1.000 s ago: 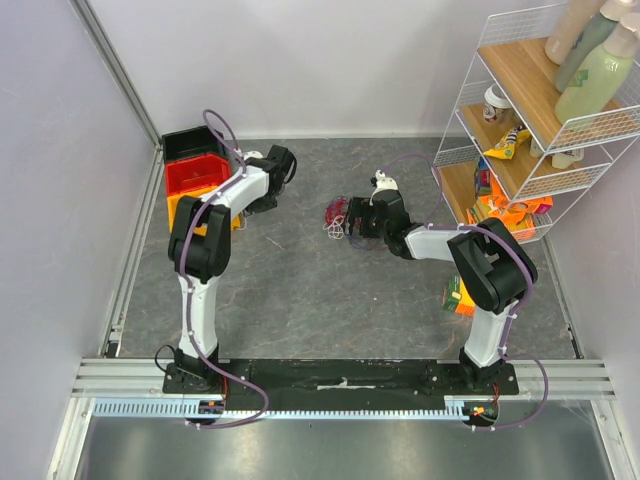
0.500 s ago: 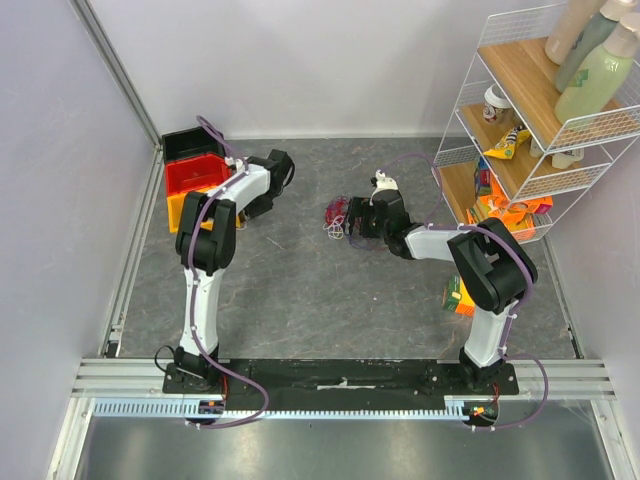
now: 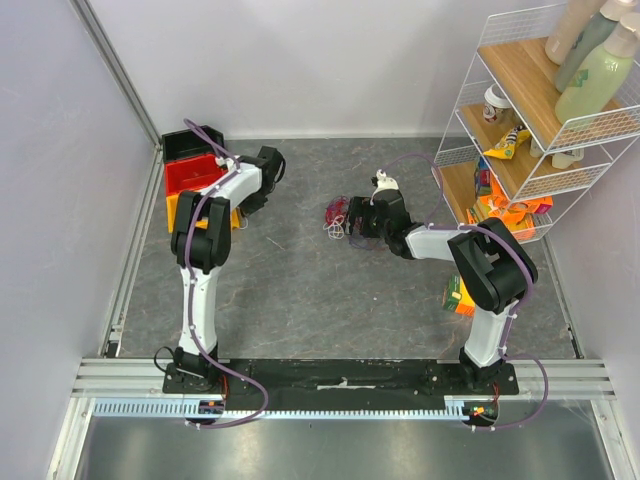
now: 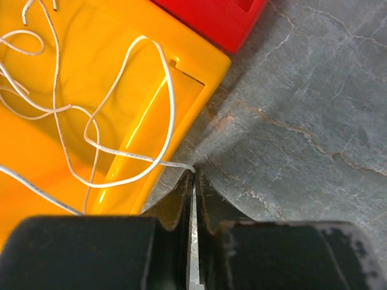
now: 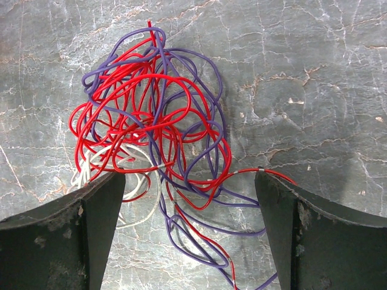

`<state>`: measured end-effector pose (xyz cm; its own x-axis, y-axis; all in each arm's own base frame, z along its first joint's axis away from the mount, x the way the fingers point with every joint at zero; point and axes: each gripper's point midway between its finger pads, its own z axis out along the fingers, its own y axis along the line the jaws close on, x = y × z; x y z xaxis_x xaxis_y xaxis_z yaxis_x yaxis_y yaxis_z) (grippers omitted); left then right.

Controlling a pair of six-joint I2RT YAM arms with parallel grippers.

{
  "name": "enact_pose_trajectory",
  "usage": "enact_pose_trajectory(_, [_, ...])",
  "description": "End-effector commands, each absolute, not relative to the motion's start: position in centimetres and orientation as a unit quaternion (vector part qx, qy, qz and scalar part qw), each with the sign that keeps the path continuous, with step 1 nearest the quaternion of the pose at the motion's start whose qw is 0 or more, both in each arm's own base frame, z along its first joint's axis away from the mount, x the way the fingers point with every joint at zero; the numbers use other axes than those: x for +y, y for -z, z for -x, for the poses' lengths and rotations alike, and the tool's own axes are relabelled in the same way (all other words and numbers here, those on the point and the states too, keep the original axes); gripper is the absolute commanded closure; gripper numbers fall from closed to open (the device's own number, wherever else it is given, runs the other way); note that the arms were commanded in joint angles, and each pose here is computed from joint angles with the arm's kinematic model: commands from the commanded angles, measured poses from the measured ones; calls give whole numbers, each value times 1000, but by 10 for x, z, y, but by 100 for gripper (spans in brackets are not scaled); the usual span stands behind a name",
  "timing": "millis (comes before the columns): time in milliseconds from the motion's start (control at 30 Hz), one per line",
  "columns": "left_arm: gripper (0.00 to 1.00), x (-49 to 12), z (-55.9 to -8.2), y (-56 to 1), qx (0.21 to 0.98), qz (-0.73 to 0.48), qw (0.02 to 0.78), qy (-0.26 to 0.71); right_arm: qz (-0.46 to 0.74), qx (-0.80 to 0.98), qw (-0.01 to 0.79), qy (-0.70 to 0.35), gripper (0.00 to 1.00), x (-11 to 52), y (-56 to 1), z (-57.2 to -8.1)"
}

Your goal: Untangle the cables

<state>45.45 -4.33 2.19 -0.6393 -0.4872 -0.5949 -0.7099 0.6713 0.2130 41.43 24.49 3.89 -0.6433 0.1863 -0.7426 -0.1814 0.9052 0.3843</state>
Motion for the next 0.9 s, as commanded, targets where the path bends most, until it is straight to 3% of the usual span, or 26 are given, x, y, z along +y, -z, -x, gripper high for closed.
enact_pose_trajectory(0, [98,-44,-470,-26,869,359,282,-189,-4,866,441,-235,4,252,-53,-426])
enact_pose_trajectory(200, [99,-50,-480,-68,869,339,330,-147,-4,866,441,-238,4,254,-53,-427])
enact_pose_trajectory(467, [98,-32,-458,-137,837,368,398,-79,-4,866,439,-240,5,256,-53,-427])
enact_pose_trajectory(867, [98,51,-457,-104,821,475,317,-24,-4,865,441,-241,5,254,-53,-426])
